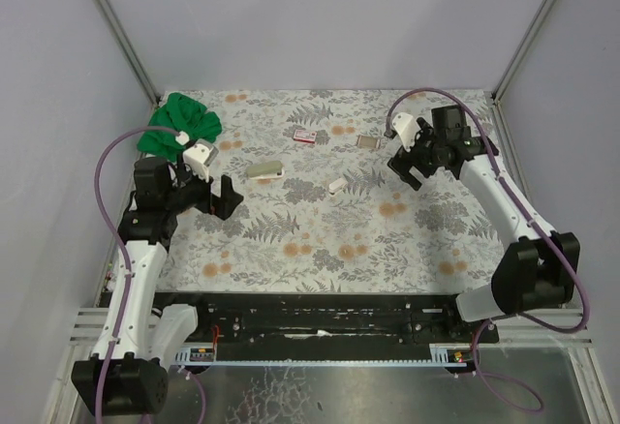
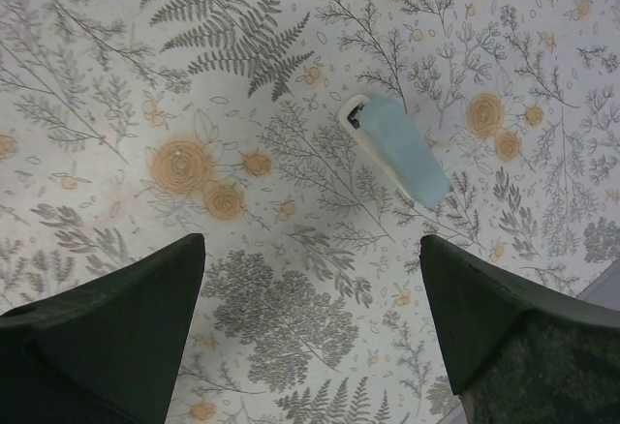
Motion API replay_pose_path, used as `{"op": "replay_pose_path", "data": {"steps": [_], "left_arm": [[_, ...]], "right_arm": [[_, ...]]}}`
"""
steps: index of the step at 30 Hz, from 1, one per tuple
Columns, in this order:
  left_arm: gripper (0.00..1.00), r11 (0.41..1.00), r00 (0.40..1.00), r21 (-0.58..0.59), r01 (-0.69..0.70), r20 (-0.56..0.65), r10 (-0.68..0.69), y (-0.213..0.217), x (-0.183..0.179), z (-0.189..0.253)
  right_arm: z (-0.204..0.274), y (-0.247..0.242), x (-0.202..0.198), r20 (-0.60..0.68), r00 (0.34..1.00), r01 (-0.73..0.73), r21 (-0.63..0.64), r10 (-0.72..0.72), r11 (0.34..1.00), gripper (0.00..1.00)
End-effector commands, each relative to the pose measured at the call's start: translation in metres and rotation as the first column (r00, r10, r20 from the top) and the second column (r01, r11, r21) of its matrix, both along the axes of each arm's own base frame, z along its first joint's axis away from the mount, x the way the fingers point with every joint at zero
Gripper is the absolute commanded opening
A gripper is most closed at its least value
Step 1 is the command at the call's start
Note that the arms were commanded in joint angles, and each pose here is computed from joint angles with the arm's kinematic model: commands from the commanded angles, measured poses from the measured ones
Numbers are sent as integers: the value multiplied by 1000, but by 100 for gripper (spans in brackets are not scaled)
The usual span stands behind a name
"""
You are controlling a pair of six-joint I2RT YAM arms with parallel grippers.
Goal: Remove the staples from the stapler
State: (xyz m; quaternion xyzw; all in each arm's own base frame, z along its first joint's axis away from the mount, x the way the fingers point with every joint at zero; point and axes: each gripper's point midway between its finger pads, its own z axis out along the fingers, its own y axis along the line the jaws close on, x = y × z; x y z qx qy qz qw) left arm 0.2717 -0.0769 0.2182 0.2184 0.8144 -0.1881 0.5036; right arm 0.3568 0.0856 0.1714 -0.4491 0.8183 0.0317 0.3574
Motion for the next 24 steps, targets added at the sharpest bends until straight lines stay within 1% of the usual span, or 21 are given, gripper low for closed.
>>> {"op": "replay_pose_path", "data": {"steps": [1, 4, 9, 13, 18, 24], "left_arm": [[100, 998, 997, 11, 69, 35, -70, -6, -7, -2], [100, 997, 997, 4, 74, 29, -74, -7, -8, -4], [100, 997, 997, 4, 73, 20, -73, -7, -7, -6], [100, 997, 997, 3, 75, 14, -75, -7, -7, -8], [100, 997, 997, -1, 82, 13, -82, -8, -8, -9], [100, 993, 993, -3, 116, -1, -116, -12, -12, -11]], "right_arm": [[8, -11, 25, 29, 998, -44, -110, 47, 993, 99], [-6, -14, 38, -16, 999, -48, -152, 46, 987, 99], [-23, -15, 57, -70, 996, -58, -185, 46, 981, 99], [-37, -15, 66, -112, 992, -80, -202, 58, 976, 99], [-55, -20, 77, -145, 987, -106, -254, 71, 961, 100], [-72, -23, 89, -175, 981, -136, -290, 87, 947, 93]]}}
